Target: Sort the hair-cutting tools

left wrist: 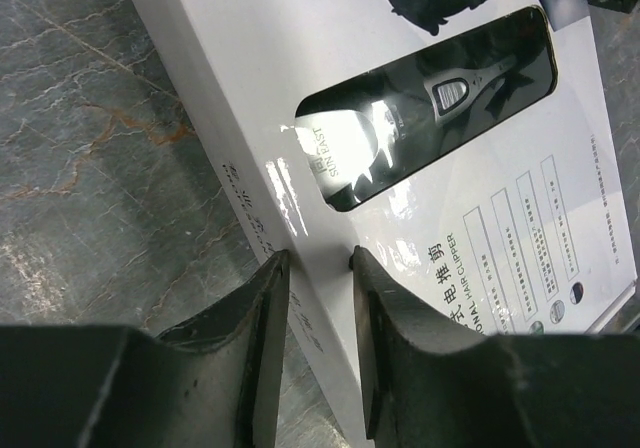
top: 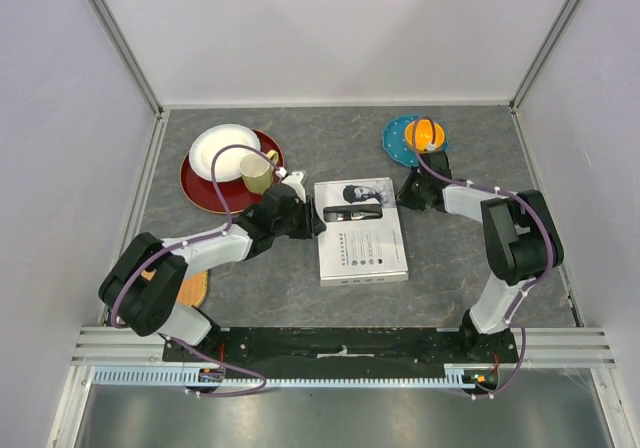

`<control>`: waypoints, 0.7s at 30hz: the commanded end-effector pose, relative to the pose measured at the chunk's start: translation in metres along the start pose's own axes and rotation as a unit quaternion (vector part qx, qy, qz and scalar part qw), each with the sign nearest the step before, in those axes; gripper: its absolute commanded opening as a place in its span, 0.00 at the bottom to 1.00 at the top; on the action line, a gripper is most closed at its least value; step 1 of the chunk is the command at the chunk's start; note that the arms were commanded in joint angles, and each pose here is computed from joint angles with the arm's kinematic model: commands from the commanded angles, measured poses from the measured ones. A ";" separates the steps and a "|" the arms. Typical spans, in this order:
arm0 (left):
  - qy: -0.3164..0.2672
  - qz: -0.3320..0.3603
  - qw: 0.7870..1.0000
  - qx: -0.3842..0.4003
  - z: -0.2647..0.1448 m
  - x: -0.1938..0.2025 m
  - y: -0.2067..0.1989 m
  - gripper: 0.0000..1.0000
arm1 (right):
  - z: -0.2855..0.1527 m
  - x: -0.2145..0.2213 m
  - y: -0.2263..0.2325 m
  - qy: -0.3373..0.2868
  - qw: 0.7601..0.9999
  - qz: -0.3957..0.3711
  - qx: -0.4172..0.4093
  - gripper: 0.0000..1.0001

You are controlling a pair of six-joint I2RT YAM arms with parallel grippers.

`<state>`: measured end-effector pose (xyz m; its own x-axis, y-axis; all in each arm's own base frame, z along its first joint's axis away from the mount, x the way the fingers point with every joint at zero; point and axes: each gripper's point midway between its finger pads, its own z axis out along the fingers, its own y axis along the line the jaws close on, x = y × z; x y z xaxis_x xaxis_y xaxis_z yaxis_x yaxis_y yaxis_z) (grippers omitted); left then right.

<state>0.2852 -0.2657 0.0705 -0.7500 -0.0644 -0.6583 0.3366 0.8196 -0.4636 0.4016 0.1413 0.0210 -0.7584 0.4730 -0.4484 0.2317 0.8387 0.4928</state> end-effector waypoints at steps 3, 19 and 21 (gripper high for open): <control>-0.027 0.016 0.999 0.012 -0.008 -0.026 -0.017 0.45 | -0.056 -0.028 -0.001 -0.073 0.994 0.032 0.075 0.23; 0.042 -0.016 0.993 0.109 -0.045 0.038 -0.033 0.69 | -0.128 0.091 -0.064 0.045 0.995 0.000 0.088 0.36; 0.050 -0.026 0.990 0.130 -0.046 0.043 -0.039 0.69 | -0.133 0.099 -0.063 0.053 0.996 0.000 0.076 0.34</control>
<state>0.2328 -0.2535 0.0766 -0.7936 -0.0269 -0.6079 0.3774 0.7619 -0.5263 0.2524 0.0875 0.0407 -0.7760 0.4796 -0.4097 0.3684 0.8718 0.3227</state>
